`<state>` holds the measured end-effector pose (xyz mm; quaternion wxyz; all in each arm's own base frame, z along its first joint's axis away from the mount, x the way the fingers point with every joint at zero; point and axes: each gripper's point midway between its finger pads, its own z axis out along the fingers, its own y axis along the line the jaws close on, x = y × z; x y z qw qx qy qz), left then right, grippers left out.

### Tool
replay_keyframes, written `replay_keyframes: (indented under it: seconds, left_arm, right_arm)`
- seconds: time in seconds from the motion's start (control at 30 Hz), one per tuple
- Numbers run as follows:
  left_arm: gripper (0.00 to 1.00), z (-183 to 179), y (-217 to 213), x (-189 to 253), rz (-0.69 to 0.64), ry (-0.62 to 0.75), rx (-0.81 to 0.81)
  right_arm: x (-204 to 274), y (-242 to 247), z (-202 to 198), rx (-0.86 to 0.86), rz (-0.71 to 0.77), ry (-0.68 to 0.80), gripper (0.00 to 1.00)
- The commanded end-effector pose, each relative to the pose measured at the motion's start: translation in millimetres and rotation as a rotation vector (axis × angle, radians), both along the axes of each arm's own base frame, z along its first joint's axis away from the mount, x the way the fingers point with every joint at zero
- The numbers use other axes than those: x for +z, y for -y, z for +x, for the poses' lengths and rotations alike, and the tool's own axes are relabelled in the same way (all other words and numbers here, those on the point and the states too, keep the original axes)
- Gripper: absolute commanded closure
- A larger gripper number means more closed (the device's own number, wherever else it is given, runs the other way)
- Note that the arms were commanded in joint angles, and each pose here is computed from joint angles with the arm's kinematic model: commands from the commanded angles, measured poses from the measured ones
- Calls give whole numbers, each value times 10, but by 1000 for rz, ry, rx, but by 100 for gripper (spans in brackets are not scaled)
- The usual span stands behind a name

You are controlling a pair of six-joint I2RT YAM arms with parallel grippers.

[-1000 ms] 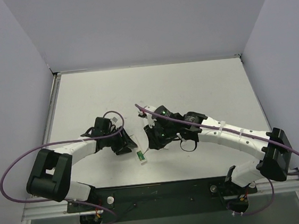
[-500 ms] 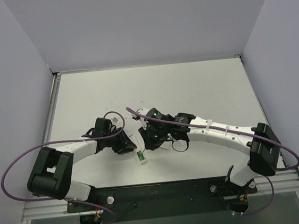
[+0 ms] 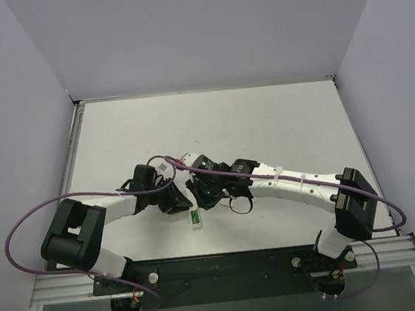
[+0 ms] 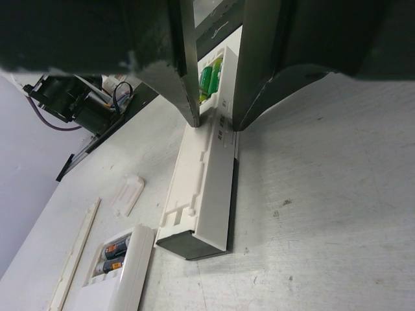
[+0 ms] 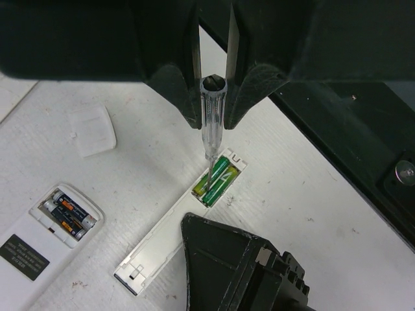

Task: Unload the batteries from the remote control

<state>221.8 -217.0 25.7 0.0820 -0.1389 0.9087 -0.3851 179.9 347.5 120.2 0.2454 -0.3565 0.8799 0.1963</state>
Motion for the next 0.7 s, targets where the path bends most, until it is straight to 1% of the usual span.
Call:
replay_keyframes:
  seconds: [0.0,0.13,0.17,0.23,0.3,0.47,0.57,0.6,0.67]
  left_arm:
    - [65,-20,61,27,-34,9,-16]
    - [68,-68,51,23,-30,-14,-13]
    - [69,-64,38,26,-19,-5,-13]
    - [69,-87,-2,34,10,-6,-9]
    - [69,-87,-33,18,29,2,3]
    - [70,-151,-15,-40,27,-17,-1]
    - [70,-193,-27,-109,37,-39,-6]
    - [71,-145,-4,-94,26,-15,-8]
    - [71,-155,-2,-119,27,-25,-12]
  right_arm:
    - [9,7,18,-11,-51,43,100]
    - [-43,32,21,-45,-84,44,100]
    - [-5,44,88,-81,-95,69,100]
    - [-59,98,70,-97,-146,63,100]
    - [-45,79,61,-113,-162,58,100]
    - [-184,-43,-46,-77,-234,56,100]
    - [-251,-101,-87,-63,-244,43,100]
    - [-285,-103,-86,-65,-249,37,100]
    - [-315,-93,-96,-75,-249,30,100]
